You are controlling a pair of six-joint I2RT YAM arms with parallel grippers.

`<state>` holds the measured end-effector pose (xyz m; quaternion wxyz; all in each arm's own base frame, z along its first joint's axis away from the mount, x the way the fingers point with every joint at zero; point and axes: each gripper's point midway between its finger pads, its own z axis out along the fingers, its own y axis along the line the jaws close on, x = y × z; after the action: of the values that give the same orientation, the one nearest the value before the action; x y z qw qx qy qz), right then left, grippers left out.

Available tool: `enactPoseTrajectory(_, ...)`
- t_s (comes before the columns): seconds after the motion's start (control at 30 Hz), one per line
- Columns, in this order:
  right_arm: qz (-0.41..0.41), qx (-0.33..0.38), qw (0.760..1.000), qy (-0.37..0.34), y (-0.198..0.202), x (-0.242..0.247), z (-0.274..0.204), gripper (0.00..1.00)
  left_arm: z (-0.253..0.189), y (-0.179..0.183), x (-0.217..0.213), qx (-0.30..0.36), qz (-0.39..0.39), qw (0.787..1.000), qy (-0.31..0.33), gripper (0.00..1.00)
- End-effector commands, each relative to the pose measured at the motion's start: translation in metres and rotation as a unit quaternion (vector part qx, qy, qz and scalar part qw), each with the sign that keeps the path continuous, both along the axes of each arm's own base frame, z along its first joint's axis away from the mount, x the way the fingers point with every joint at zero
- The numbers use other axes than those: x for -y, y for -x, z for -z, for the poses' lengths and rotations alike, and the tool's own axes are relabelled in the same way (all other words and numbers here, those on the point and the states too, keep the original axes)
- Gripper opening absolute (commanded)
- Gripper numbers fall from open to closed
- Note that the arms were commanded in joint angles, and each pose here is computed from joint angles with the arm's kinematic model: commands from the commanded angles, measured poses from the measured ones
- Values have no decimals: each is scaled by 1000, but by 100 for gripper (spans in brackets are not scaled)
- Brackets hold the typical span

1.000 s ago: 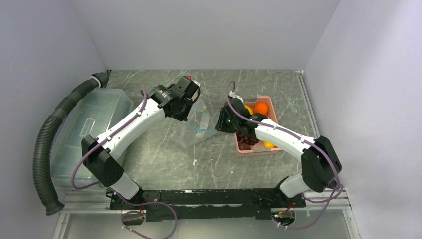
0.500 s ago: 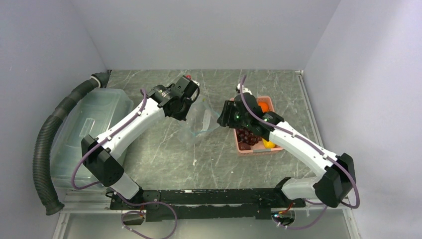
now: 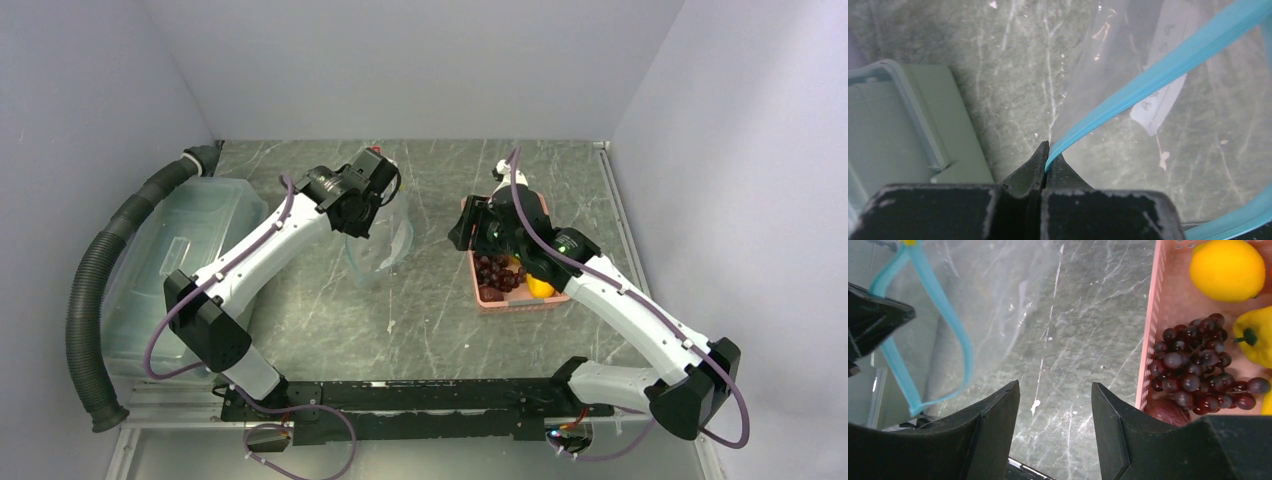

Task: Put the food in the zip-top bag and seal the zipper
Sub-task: Pick up the fake vegetable from the bin.

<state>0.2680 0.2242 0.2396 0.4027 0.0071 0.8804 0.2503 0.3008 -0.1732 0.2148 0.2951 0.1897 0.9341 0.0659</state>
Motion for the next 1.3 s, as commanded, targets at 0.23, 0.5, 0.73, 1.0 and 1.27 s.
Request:
enactPoseTrajectory(0.23,1,19,1000,9,-1,7,-3,59,-64,-25,-56,97,-64,983,-143,0)
enactPoseTrajectory(0.5,3,25,999,23,0,13,-1,59,-44,-28,-57,76,-74,979,-175,0)
enactPoseTrajectory(0.73,19,39,998,52,5,33,-4,59,9,-21,-28,5,-53,991,-121,0)
enactPoseTrajectory(1.0,46,41,991,115,9,61,0,60,20,-24,-4,-13,-27,996,-79,0)
enactPoseTrajectory(1.27,64,33,985,154,14,81,8,61,24,-23,17,-25,3,999,-31,0)
